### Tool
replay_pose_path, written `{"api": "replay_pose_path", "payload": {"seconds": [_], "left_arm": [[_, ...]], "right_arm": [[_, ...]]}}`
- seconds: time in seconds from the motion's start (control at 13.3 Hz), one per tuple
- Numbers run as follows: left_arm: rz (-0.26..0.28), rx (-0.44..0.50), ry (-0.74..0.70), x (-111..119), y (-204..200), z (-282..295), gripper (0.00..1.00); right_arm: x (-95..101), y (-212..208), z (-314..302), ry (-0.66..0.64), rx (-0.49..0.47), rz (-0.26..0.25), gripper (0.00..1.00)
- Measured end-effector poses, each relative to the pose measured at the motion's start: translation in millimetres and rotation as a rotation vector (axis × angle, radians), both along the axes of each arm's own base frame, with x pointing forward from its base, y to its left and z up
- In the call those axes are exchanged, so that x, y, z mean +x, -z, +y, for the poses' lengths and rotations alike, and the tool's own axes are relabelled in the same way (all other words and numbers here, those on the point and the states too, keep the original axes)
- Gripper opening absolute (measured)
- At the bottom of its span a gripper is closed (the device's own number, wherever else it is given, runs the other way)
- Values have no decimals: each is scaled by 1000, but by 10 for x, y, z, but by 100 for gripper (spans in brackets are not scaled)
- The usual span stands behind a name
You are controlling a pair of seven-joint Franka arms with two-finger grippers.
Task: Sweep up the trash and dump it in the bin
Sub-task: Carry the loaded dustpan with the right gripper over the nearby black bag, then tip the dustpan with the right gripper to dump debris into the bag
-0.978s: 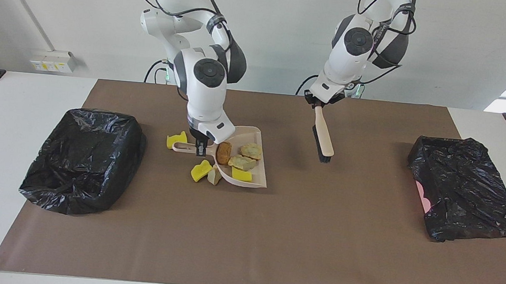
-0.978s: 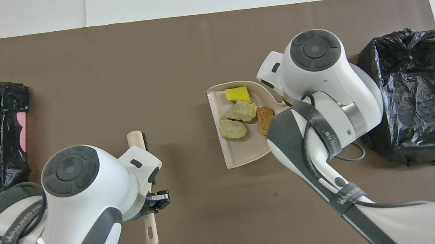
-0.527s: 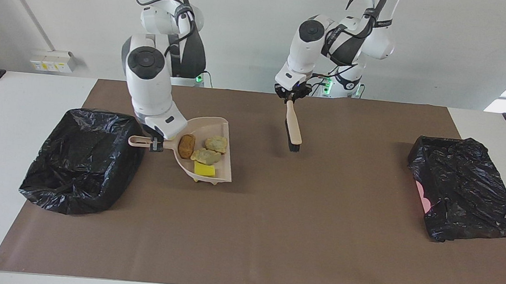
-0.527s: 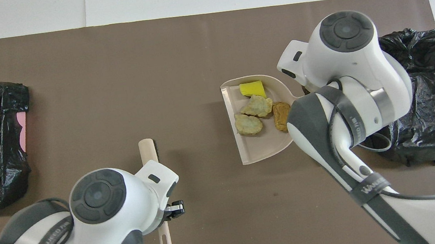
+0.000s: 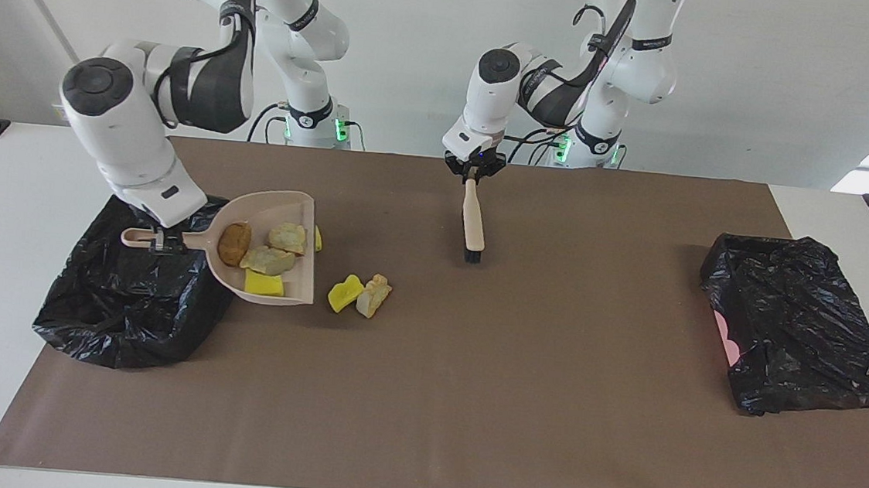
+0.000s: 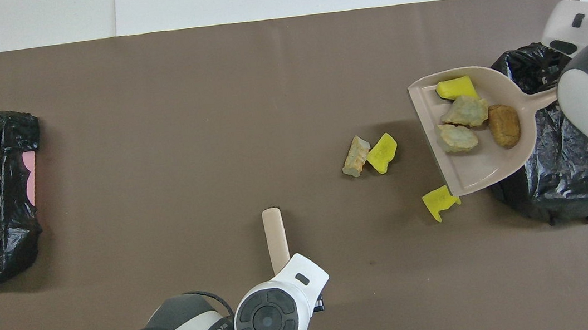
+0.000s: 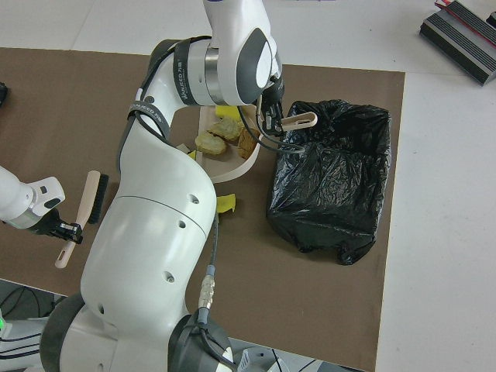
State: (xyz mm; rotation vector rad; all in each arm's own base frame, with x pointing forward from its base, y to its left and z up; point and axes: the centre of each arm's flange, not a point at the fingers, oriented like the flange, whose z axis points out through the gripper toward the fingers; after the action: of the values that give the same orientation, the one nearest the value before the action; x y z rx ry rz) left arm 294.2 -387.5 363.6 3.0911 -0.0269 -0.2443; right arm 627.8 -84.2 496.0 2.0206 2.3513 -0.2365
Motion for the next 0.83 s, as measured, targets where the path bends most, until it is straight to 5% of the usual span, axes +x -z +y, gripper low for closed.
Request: {"api": "replay_pose_path", "payload": {"seconds": [0.3,0.68,0.83], "left_arm": [[6,5,-2,-12,57,16,26],[-1,2,2,-24,188,-13,26],[-8,-5,3,-15,181,-20,46]], "right_arm": [[-94,-116,-918,34,-61,-60,31],[-155,-299,-1248,-3,-295,-61,31],[-170,-377,-1234,-13,-390,-59,31]]}}
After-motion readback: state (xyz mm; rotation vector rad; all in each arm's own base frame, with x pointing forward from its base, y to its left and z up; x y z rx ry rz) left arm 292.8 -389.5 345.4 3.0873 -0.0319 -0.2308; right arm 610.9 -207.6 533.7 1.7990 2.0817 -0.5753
